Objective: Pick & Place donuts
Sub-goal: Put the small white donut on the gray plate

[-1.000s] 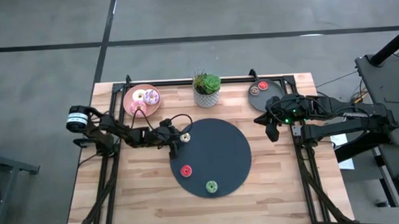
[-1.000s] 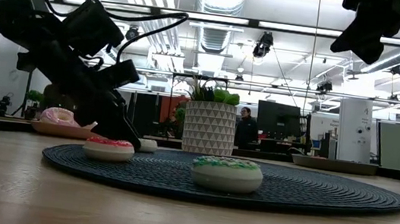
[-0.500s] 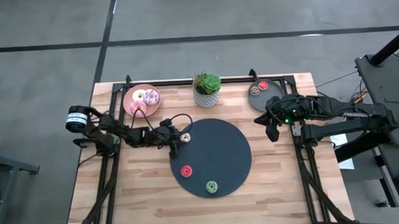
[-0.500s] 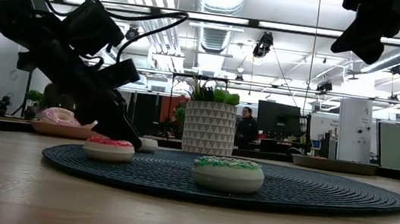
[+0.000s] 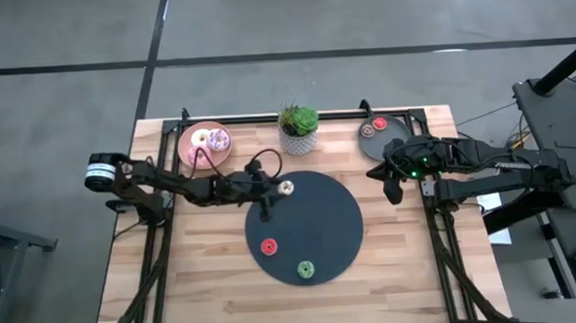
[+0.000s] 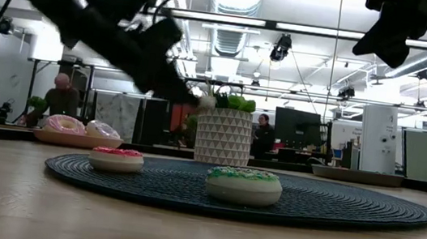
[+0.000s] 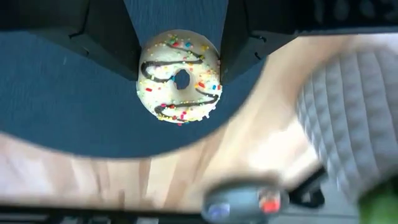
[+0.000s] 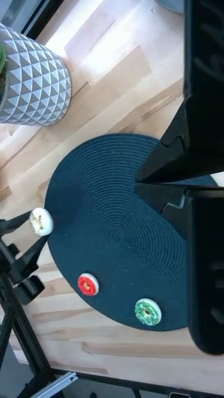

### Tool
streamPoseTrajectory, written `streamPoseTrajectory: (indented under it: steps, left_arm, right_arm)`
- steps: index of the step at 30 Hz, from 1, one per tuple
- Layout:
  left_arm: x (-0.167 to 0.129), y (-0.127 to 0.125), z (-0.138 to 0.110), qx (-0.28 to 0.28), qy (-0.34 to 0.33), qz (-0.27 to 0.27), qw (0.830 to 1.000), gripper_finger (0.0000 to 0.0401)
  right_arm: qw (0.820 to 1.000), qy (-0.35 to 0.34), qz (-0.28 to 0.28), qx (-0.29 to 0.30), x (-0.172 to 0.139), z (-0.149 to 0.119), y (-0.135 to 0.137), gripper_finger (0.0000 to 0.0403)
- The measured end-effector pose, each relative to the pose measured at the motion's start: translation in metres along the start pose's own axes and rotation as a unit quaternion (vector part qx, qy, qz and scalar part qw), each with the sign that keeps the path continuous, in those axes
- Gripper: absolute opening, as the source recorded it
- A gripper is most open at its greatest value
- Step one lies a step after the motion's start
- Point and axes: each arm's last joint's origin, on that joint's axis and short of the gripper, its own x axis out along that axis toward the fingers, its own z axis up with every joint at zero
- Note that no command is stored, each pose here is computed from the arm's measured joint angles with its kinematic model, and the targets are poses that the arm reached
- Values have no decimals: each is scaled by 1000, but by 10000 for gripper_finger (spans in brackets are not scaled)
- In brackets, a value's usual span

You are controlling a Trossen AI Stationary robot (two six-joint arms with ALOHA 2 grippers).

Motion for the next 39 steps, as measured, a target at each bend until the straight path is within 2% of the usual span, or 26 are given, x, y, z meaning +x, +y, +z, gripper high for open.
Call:
streamPoseTrajectory:
  steps: [7,11,16,22,28,34,39]
  left_arm:
    - [3,-4,64,34,-22,-2,999,181]
    - [3,-5,92,46,-23,-1,999,181]
    - [2,-5,113,54,-42,1,998,181]
    - [1,-2,121,44,-55,4,998,181]
    - [-1,-3,132,27,-77,-7,997,181]
    - [-4,-5,147,15,-102,-32,994,181]
    - [-7,-6,159,15,-118,-49,992,181]
  right_arm:
    - [1000,-4,1,0,0,1,0,9]
    - [1000,-4,2,-15,0,1,0,9]
    - [1000,-6,0,-18,0,1,0,9]
    - [999,-25,-5,-39,0,4,1,18]
    - [993,-88,9,-78,-1,16,5,73]
    - [985,-151,29,-75,-4,27,10,146]
    - [982,-176,39,-62,-1,35,13,197]
